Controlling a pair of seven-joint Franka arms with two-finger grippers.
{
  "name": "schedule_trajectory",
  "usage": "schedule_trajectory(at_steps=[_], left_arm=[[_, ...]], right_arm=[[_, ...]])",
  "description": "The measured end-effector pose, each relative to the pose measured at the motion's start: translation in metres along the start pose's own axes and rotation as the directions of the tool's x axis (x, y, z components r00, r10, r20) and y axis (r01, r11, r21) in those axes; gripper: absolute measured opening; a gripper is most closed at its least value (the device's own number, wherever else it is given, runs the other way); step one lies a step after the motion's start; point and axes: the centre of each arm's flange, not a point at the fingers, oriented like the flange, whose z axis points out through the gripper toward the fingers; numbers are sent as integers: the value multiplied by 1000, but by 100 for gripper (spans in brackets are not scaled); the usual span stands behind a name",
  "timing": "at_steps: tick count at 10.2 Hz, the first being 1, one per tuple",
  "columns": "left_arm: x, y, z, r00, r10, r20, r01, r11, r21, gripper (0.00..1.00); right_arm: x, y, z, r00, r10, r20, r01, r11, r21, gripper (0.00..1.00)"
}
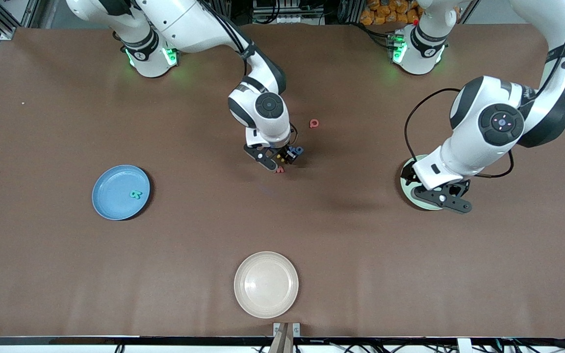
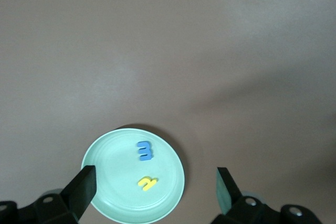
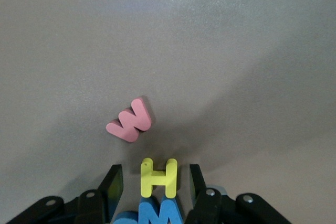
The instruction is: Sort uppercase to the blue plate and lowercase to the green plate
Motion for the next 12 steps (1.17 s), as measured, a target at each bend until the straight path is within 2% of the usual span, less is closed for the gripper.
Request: schedule_trajectory(at_steps=[2,5,6,7,10,12], left_arm=[[-5,-10,-11,999,-44,2,44,999,14,100],[-10,3,-16,981,-192,39,191,981,29,100],[-8,6,-22,977,-210,32,209,977,30,100],[-7,5,-26,976,-216,29,215,976,31,100],[-7,10,-21,977,-210,43,207,977,53,100],[-5,33,-13,985,-164,61,159,984,81,100]], right_arm=[[0,0,8,1000,3,2,-3,1000,6,54],[0,1,13,1000,4,3,-4,1000,5,51],[0,1,13,1000,4,3,-4,1000,1,46],[0,1,11,1000,3,3,-3,1000,0,32],[-8,1,11,1000,-19,7,19,1000,-3,33],[-4,-2,-3,998,-58,1,58,998,-26,33]])
